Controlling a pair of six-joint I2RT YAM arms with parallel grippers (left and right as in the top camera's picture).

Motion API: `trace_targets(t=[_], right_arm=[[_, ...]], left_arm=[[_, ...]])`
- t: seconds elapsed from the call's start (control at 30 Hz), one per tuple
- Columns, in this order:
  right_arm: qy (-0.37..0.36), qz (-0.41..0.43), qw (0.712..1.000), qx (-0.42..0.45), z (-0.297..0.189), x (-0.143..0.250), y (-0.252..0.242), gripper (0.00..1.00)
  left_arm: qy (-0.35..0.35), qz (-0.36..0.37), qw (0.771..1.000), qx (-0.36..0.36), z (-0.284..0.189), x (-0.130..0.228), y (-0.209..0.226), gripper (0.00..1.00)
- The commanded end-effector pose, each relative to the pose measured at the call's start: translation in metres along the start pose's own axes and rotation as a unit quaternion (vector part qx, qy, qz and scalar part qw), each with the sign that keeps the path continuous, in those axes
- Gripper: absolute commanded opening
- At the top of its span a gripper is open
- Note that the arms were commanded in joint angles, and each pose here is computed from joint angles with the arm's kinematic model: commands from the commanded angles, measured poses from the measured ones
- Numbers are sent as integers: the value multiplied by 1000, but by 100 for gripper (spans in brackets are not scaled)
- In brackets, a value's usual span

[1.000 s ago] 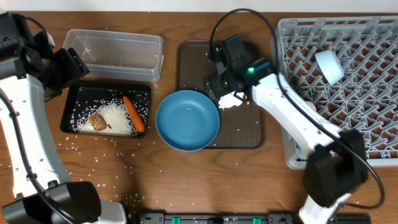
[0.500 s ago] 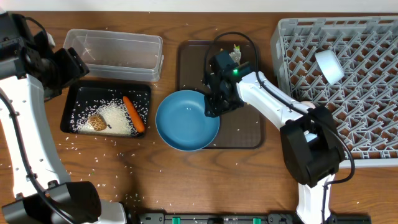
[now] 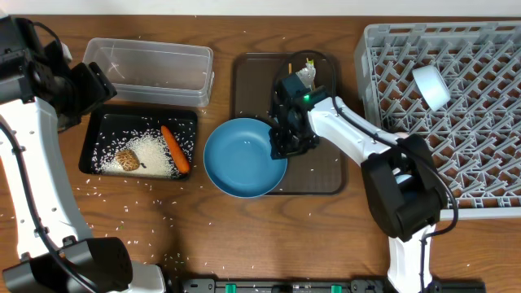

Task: Sort waste into correct bins and load items into the dishwasher rack
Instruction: 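Lower the right gripper to the teal bowl's rim and grasp it, then lift the teal bowl and carry it right over the rack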

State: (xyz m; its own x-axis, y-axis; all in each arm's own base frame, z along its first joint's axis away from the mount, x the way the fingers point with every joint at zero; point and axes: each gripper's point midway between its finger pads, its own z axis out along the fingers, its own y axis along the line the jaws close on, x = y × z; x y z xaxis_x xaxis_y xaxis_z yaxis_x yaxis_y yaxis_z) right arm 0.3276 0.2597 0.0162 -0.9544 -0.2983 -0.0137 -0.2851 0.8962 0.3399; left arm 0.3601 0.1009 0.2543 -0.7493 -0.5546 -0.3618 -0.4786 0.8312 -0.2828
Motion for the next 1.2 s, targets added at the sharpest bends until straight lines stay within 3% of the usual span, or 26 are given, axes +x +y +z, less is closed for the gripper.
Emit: trace_targets(t=[0.0,0.1,0.43,0.73,0.93,1.17], right_arm=[[14,18,1000,-4,9,5,0,13],[12,18,1000,-4,9,4,0,1],[-26,-17,999,-28,-8,-13,6,1],[-158,-26,987,15,-88,-52,-8,1],[-206,-14,977,50,-127,-57,-26,1],[-286,31,942,173,-191,-63,-78,1]], left_arm=[[7,-9,1000,-4,5,1,3,73],[7,-9,1000,-4,5,1,3,74],[7,-9,1000,-4,5,1,3,74],[8,-9,1000,-4,5,1,3,74],[8,-9,1000,-4,5,1,3,74],[8,-9,1000,-4,5,2,3,74]])
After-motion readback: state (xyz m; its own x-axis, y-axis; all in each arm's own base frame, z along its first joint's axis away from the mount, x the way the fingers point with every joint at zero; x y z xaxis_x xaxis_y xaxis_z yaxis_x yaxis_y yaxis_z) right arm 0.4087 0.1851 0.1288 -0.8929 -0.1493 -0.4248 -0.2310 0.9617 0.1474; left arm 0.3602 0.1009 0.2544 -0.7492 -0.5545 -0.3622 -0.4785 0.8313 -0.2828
